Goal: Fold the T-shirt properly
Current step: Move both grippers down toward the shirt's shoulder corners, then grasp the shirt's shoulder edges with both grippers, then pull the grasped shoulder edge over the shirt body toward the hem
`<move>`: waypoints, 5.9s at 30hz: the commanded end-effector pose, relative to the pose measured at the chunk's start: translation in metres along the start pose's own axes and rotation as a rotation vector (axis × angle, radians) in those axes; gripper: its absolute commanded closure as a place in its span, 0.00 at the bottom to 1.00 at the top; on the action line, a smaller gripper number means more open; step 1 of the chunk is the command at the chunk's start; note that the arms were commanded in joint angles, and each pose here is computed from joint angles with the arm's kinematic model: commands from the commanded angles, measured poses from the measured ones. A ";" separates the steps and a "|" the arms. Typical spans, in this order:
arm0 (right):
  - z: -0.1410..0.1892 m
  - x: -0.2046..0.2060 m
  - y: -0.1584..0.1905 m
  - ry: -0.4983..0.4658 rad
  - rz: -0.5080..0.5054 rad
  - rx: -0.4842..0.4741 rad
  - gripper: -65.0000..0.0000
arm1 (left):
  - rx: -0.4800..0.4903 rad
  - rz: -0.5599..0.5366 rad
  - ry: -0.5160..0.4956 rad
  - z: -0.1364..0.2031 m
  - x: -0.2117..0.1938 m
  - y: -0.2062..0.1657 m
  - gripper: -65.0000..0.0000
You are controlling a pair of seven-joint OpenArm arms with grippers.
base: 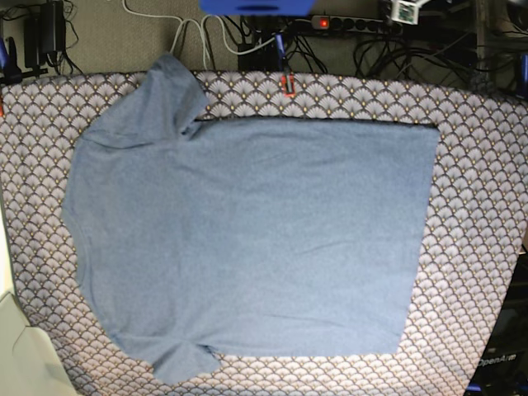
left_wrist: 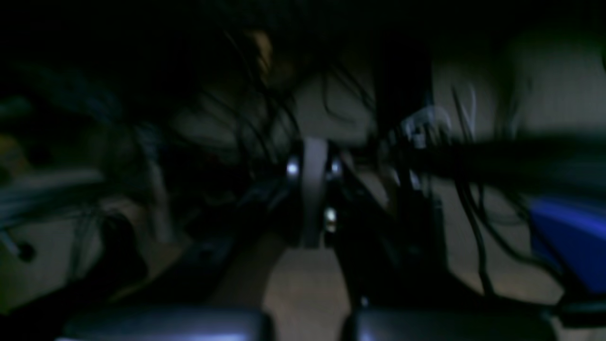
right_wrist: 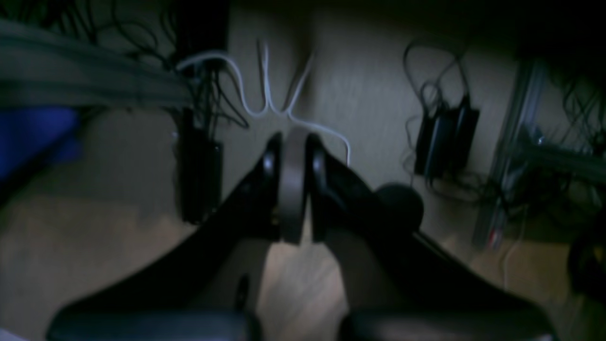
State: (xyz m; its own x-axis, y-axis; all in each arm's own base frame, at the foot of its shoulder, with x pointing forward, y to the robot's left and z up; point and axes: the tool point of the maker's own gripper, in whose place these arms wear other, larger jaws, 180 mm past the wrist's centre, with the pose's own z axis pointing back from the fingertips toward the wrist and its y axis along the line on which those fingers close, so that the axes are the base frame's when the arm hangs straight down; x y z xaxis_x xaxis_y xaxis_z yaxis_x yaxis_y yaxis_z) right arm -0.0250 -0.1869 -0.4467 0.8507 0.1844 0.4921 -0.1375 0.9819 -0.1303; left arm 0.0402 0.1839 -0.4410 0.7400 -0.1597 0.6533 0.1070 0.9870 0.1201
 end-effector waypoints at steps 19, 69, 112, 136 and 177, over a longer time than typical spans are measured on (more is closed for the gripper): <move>0.023 0.150 -0.032 -0.406 -0.003 -0.063 0.62 | 0.016 0.223 -0.286 0.027 0.108 0.022 0.61; -0.075 0.140 -0.014 -0.158 -0.504 0.264 0.62 | 0.130 0.225 -0.339 -0.005 0.141 0.068 0.60; -0.075 0.136 0.010 -0.125 -0.461 0.328 1.00 | 0.270 0.436 -0.346 -0.097 0.141 0.112 0.49; -0.075 0.136 0.006 -0.123 -0.445 0.323 1.00 | 0.263 0.493 -0.298 -0.113 0.125 0.100 0.84; -0.083 0.314 -0.100 -0.392 -0.224 0.197 1.00 | 0.247 0.460 -0.593 -0.111 0.257 0.124 0.99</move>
State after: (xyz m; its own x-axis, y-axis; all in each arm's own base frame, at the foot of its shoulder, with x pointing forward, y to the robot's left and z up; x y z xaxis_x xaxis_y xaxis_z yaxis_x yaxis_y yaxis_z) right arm 0.2902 -0.2265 -0.3635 0.6526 -0.0798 0.7535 -0.0860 0.9802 0.1783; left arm 0.3128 0.2632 -0.3551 0.2339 0.2328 0.9440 -0.3296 0.9324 -0.1482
